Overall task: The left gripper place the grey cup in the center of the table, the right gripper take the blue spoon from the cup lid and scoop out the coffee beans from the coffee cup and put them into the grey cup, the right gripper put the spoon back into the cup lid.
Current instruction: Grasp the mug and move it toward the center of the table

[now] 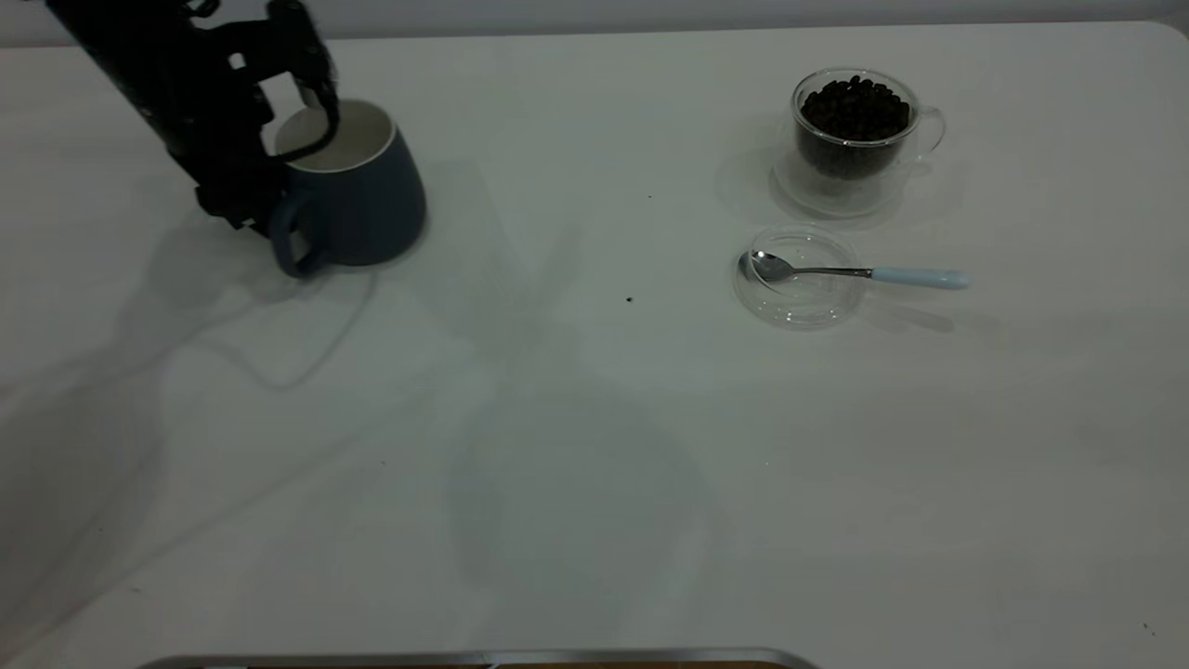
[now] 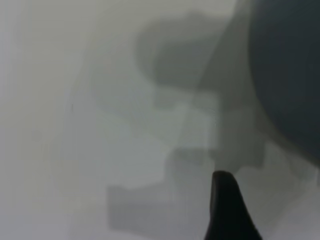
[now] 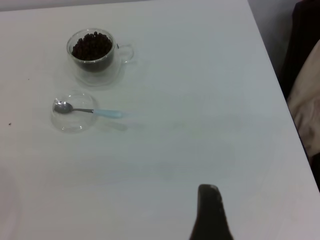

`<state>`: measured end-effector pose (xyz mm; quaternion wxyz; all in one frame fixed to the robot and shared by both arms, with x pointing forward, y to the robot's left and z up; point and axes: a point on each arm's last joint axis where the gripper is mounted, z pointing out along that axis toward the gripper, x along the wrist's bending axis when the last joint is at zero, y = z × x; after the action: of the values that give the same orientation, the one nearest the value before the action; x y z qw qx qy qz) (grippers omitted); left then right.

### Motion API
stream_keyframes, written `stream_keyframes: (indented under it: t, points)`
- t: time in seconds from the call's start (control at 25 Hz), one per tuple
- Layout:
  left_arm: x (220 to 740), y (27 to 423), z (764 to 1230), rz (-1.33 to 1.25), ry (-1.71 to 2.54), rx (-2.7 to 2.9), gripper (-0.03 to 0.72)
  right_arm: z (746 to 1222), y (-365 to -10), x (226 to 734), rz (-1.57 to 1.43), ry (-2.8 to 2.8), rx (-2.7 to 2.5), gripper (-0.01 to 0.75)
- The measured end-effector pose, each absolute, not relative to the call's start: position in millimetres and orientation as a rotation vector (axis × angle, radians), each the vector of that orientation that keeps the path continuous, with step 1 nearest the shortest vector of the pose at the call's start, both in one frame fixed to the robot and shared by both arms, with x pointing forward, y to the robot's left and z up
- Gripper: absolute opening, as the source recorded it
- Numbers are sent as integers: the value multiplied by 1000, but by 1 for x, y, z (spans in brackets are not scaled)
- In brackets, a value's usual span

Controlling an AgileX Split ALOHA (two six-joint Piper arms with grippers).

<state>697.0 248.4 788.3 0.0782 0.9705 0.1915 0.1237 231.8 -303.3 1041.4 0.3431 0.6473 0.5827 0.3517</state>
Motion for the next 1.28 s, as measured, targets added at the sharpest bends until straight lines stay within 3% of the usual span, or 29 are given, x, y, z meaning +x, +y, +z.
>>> stream_keyframes:
  t: [0.8, 1.28]
  points:
    - [684, 160, 791, 371, 73, 2777, 513, 1041, -303, 232, 914, 1514, 1682, 588]
    - [680, 146, 792, 363, 49, 2743, 513, 1041, -303, 232, 914, 1514, 1682, 588]
